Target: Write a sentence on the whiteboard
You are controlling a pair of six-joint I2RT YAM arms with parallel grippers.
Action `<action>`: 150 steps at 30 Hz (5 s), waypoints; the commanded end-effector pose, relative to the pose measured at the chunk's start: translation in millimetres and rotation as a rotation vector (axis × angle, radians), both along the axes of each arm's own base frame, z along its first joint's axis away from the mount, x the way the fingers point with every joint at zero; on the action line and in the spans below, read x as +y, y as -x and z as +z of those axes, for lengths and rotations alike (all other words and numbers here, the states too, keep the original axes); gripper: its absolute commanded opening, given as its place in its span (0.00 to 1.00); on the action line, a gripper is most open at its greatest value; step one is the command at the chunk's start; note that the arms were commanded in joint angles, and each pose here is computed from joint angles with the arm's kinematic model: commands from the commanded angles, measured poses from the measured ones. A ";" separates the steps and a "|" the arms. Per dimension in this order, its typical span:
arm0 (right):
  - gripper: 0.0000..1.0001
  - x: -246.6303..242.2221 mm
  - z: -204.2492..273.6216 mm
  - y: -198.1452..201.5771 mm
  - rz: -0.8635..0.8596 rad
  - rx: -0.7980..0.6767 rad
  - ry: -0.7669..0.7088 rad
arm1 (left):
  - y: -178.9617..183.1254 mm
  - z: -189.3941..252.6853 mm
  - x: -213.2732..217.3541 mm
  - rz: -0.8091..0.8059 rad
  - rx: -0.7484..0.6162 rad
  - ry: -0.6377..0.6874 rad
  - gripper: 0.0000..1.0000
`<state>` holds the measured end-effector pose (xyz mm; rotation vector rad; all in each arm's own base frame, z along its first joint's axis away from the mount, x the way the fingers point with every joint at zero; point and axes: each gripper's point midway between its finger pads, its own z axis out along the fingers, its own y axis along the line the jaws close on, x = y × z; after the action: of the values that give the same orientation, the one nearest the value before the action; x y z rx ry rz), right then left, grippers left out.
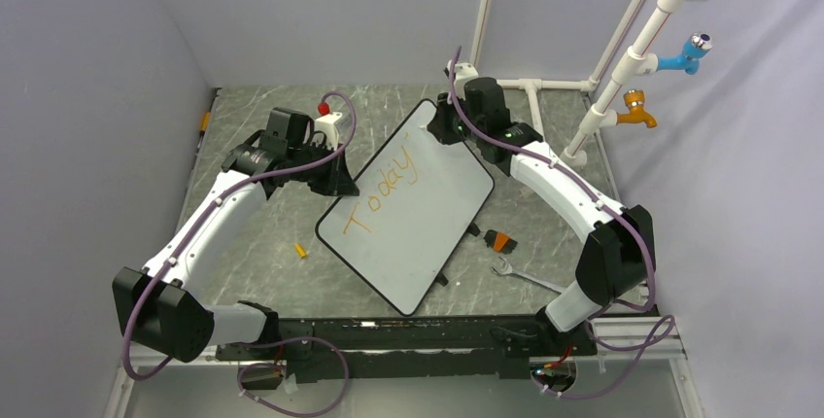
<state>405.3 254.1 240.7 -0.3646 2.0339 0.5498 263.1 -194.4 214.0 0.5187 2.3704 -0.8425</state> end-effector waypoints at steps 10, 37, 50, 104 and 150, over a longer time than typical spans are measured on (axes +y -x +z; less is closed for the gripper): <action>0.00 12.4 0.2 6.4 0.066 0.020 -0.035 | -22.9 4.7 17.4 0.020 -0.165 -0.117 0.00; 0.00 9.6 -21.4 32.6 0.091 0.062 -0.018 | -23.6 5.5 17.5 0.022 -0.171 -0.119 0.00; 0.00 -3.7 -28.7 29.7 0.036 0.060 0.035 | -23.4 4.8 17.8 0.023 -0.168 -0.120 0.00; 0.00 8.0 -30.0 61.6 0.114 0.133 -0.007 | -22.0 7.2 17.3 0.022 -0.181 -0.123 0.00; 0.00 -15.5 20.2 153.8 0.226 0.018 -0.101 | -27.8 1.3 22.0 0.056 -0.171 -0.155 0.00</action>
<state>262.6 228.6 248.9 -0.4804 2.0557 0.7358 262.5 -193.5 214.9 0.5194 2.3671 -0.8134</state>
